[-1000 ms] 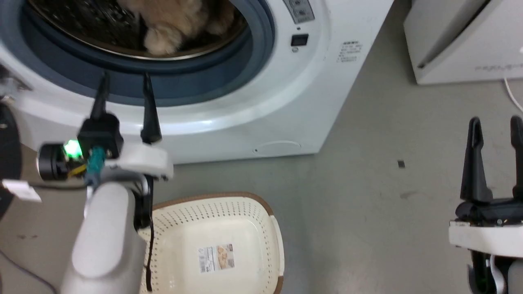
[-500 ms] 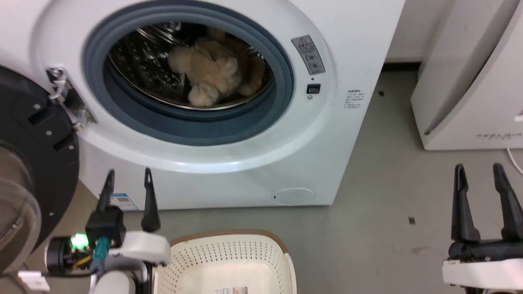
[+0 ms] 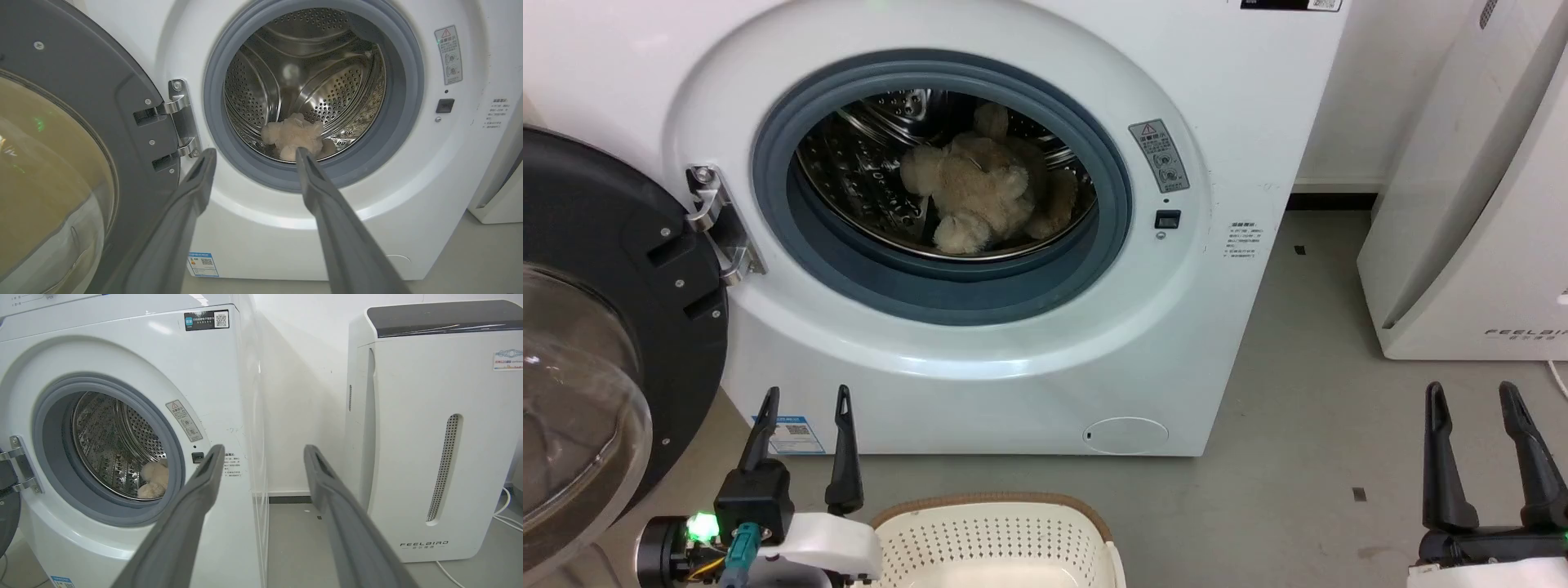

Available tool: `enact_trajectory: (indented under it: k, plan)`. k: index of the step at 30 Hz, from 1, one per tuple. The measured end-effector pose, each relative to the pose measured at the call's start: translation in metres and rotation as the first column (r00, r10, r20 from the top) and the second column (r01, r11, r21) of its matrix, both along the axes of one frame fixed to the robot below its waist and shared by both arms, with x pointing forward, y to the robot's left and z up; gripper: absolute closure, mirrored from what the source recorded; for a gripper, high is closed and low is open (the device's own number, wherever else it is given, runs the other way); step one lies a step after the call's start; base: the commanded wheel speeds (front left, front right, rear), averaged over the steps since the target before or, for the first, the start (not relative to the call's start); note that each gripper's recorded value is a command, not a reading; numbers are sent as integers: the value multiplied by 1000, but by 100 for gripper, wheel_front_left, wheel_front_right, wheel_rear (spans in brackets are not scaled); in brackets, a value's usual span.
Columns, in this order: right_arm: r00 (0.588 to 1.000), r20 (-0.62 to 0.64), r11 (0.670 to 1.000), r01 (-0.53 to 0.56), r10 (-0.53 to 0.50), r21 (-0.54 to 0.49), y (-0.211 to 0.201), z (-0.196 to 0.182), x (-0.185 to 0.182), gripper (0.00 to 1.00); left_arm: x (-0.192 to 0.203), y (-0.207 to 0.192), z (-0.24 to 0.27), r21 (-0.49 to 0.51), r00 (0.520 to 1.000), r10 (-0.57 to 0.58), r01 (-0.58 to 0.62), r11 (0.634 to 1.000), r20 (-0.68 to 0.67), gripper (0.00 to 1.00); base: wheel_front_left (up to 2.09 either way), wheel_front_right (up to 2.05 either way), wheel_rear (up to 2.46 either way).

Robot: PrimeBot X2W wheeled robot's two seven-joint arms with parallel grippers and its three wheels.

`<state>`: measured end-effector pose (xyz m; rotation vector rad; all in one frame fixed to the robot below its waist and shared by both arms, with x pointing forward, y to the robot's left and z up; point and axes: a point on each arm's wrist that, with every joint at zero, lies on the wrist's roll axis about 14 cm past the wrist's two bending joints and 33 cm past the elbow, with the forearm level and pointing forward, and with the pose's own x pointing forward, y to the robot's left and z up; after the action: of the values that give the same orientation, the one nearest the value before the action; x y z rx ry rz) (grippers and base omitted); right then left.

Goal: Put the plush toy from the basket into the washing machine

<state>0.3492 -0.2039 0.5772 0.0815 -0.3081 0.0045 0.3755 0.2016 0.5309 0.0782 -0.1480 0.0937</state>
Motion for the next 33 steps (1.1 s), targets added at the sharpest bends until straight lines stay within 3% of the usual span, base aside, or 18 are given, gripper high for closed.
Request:
enact_trajectory:
  k: [3, 4, 33]
  plan:
    - [1000, 1, 1000, 1, -1, 0, 0, 0, -2, 0, -2, -2, 2, -8, 1000, -7, 7, 1000, 6, 0, 0, 0, 0]
    - [1000, 0, 1000, 2, -2, 0, -1, 0, -2, 100, -2, -3, 2, -10, 1000, -9, 9, 1000, 6, 100, 0, 0, 0]
    - [997, -69, 1000, -22, 21, -15, 7, -13, 1, 100, 0, -7, 2, -23, 1000, -23, 22, 999, -20, 100, 0, 0, 0]
